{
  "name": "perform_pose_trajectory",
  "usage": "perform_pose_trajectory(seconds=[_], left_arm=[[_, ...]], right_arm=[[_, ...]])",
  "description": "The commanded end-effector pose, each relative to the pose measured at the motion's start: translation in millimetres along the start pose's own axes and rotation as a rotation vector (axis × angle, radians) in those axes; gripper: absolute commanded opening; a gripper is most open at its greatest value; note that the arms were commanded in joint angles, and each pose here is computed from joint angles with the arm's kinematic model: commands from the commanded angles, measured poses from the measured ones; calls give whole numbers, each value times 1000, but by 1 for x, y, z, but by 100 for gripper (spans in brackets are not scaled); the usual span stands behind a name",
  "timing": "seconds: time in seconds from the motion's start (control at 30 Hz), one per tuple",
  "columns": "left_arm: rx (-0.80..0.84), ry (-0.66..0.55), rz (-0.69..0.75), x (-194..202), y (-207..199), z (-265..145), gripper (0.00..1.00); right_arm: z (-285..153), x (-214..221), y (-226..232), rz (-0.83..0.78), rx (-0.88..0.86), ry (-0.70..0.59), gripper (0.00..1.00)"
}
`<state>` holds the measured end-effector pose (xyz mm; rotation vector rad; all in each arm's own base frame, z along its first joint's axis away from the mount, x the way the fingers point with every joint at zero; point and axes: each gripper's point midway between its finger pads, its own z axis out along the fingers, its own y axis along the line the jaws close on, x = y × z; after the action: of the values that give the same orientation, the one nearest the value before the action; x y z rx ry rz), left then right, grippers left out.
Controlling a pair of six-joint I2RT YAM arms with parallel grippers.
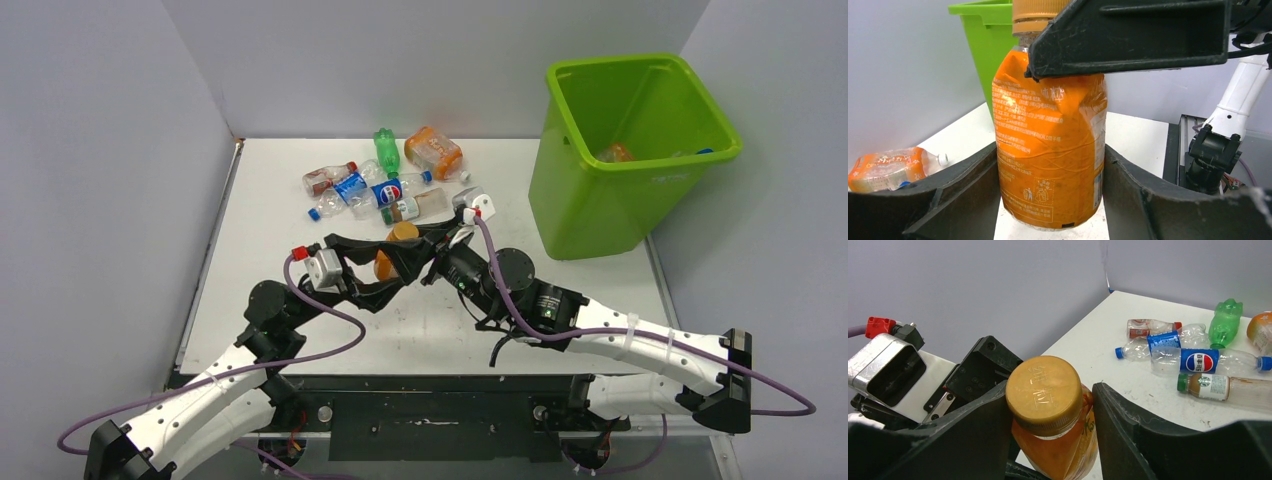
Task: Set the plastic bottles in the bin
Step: Pick up the plastic bottle at the center of the board, then place the plastic bottle in the trash bin.
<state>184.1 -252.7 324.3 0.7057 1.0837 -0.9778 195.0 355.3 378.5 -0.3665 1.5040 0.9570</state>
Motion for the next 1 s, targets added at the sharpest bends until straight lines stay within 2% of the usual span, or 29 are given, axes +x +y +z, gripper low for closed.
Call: perform_pose_trajectory(seconds=[0.0, 0.07, 0.17, 0.2, 0.23, 0.33, 0.4, 0.53, 0.63, 0.83, 0.97], left_arm=[[15, -60, 32, -19, -4, 2, 27], [15, -61, 30, -19, -4, 2, 27], [12, -64, 30, -20, -4, 2, 29], [5, -64, 28, -20, -3, 2, 33], [-6, -63, 25, -20, -1, 1, 39], [-40, -62, 19, -21, 4, 1, 79], [-55, -64, 18, -22, 5, 0, 99], [-100, -70, 37, -23, 10, -3, 96], [-141, -77, 47, -25, 16, -5, 96], [-221, -90, 48, -28, 29, -8, 96], [-263, -95, 48, -30, 36, -10, 96]], right_arm=[[1, -28, 4, -28, 0, -57, 45], [2, -24, 6, -41, -10, -43, 36], [3, -20, 8, -56, -18, -17, 9], [3, -18, 7, -59, -15, -6, 6], [2, -19, 7, -63, -13, -3, 5], [-2, -29, 4, -95, 3, -2, 5], [-6, -45, 1, -137, 33, -11, 5], [-18, -88, -24, -276, 196, -1, 5], [-31, -145, -41, -330, 329, -72, 5], [-74, -244, -97, -357, 676, -275, 5], [-101, -287, -138, -335, 885, -424, 5]])
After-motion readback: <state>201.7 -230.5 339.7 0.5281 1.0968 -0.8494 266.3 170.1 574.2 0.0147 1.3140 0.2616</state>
